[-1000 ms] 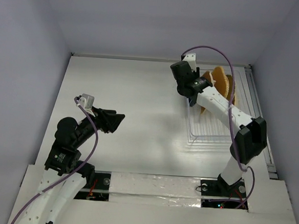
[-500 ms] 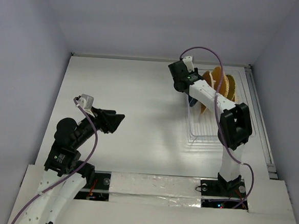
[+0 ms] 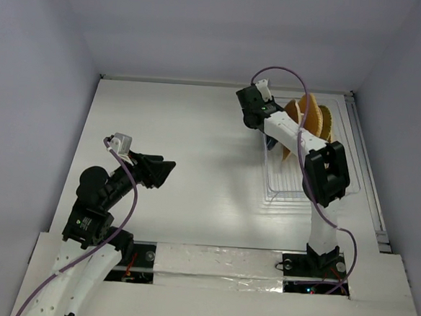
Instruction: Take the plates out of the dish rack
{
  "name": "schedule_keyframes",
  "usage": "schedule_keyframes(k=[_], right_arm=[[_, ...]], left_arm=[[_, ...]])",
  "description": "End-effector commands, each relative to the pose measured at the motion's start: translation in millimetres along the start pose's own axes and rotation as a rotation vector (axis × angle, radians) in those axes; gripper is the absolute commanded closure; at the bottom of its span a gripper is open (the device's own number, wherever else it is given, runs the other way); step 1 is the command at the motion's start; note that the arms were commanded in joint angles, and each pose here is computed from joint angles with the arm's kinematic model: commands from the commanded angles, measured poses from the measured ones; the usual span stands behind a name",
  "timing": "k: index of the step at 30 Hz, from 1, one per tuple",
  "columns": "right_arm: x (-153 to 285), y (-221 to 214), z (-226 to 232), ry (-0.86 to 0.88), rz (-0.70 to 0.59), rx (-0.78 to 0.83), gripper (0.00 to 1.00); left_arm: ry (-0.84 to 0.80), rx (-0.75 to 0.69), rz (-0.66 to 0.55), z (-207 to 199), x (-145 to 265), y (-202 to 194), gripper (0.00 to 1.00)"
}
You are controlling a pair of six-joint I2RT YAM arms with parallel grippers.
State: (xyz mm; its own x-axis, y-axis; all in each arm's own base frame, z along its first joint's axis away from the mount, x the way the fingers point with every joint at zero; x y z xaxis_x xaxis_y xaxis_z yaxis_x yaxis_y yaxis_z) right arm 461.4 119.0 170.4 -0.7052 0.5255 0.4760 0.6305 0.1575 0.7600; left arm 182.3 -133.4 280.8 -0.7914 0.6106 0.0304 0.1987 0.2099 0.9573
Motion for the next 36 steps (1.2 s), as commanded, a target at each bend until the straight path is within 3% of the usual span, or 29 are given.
schedule_keyframes(k=[1,2,8,28,36], right_arm=[[7.5,33.8,-16.8,-0.068,-0.09,-0.059,0.85],[8.3,35.2,-18.5,-0.07,-0.096,-0.056,0.91],[13.4,44.3,-31.3,-0.109,-0.129,-0.031,1.0],[64.8,98.0,-77.8,-0.19,-0.299,-0.187,1.0],[116.5,123.0,-101.8,-0.066,-0.35,-0.326,1.0]], left_arm=[[-0.014,-0.021,-0.046,-2.5,0.9,9.4,0.48],[-0.013,-0.021,-0.043,-2.0,0.6,8.1,0.48],[-0.014,-0.02,-0.045,-2.2,0.5,8.8,0.48],[-0.012,-0.017,-0.039,-1.4,-0.9,7.9,0.48],[-0.01,-0.015,-0.031,-0.3,-2.4,6.4,0.48]])
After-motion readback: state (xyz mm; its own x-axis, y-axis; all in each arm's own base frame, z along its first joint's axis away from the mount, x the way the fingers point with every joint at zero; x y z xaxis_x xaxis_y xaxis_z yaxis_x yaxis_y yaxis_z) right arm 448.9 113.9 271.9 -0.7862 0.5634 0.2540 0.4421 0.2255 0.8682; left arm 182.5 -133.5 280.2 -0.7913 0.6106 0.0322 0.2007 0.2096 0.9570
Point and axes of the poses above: each gripper's point midway between its finger pads, its own x axis back along the fingers, its own z axis along the line the jaws close on, y = z × x, the point moved 2 cm from there along x, back along the fingers, and after that the axes turned 12 degrees about -x, right-handed, at the moved point
